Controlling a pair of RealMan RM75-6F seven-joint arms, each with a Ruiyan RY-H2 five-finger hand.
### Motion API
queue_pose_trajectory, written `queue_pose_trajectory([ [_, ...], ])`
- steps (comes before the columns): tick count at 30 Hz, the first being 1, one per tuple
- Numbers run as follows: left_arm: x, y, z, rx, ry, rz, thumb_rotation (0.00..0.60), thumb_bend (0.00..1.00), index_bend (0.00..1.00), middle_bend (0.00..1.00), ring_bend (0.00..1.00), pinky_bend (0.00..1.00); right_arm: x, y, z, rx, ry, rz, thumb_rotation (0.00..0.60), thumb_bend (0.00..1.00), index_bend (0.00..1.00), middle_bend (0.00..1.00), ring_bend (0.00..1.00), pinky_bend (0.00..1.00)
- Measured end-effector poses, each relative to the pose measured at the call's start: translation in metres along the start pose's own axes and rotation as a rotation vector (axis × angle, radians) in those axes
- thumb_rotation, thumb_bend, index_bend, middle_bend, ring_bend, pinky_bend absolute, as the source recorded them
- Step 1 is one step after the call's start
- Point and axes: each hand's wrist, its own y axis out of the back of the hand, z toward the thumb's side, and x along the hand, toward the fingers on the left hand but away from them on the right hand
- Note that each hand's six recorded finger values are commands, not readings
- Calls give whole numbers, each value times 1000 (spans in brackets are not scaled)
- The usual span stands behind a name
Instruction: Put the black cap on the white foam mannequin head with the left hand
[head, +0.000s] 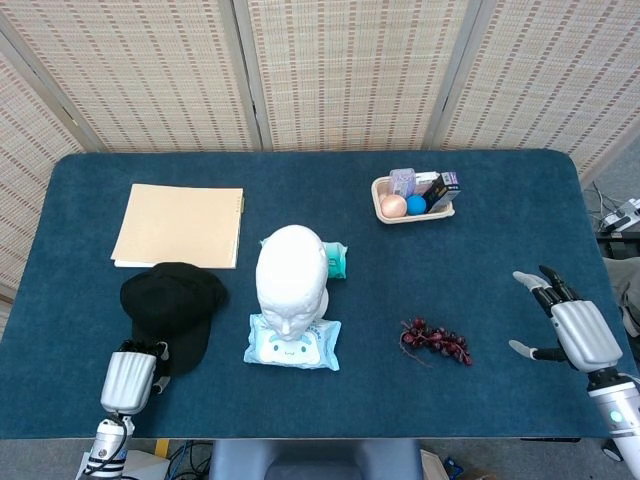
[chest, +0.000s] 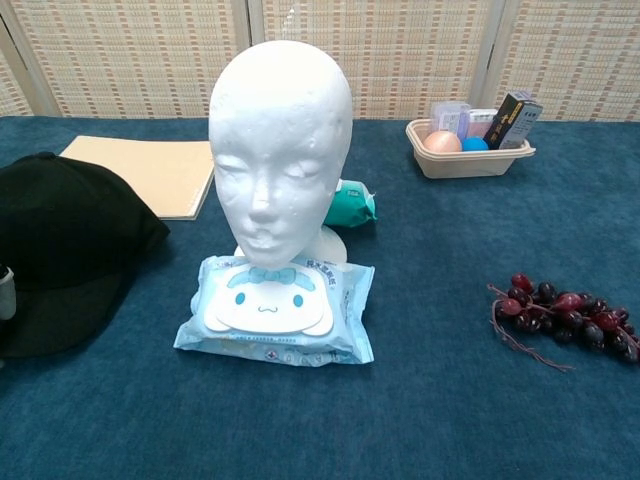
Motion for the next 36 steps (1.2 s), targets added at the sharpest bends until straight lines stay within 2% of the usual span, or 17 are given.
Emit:
queue_pose_trajectory([
  [4, 1, 7, -2, -26, -2, 55, 600, 0, 454, 639, 476, 458, 0, 0, 0, 1, 1, 1, 600, 0, 82, 191, 33, 216],
  [6, 1, 10, -3, -37, -5, 77, 600, 0, 412, 566, 429, 457, 0, 0, 0, 1, 0, 1, 600, 0, 82, 191, 33, 216],
  [10, 2, 17, -4, -64, -14, 126, 600, 0, 395, 473, 364, 452, 0, 0, 0, 2, 0, 1, 600, 0, 82, 191, 33, 216],
  [18, 2, 24, -5, -114, -35, 187, 600, 16, 424, 438, 329, 451, 0, 0, 0, 1, 1, 1, 600, 0, 82, 191, 33, 216],
  [22, 3, 25, -4, -132, -48, 204, 600, 73, 441, 424, 321, 450, 0, 0, 0, 0, -1, 0, 600, 0, 82, 191, 33, 216],
  [29, 4, 29, -3, -164, -67, 236, 600, 227, 457, 420, 317, 449, -1, 0, 0, 1, -1, 1, 600, 0, 82, 191, 33, 216],
  [36, 3, 30, -3, -181, -76, 251, 600, 282, 457, 418, 314, 447, 0, 0, 0, 1, -1, 1, 600, 0, 82, 191, 33, 216],
])
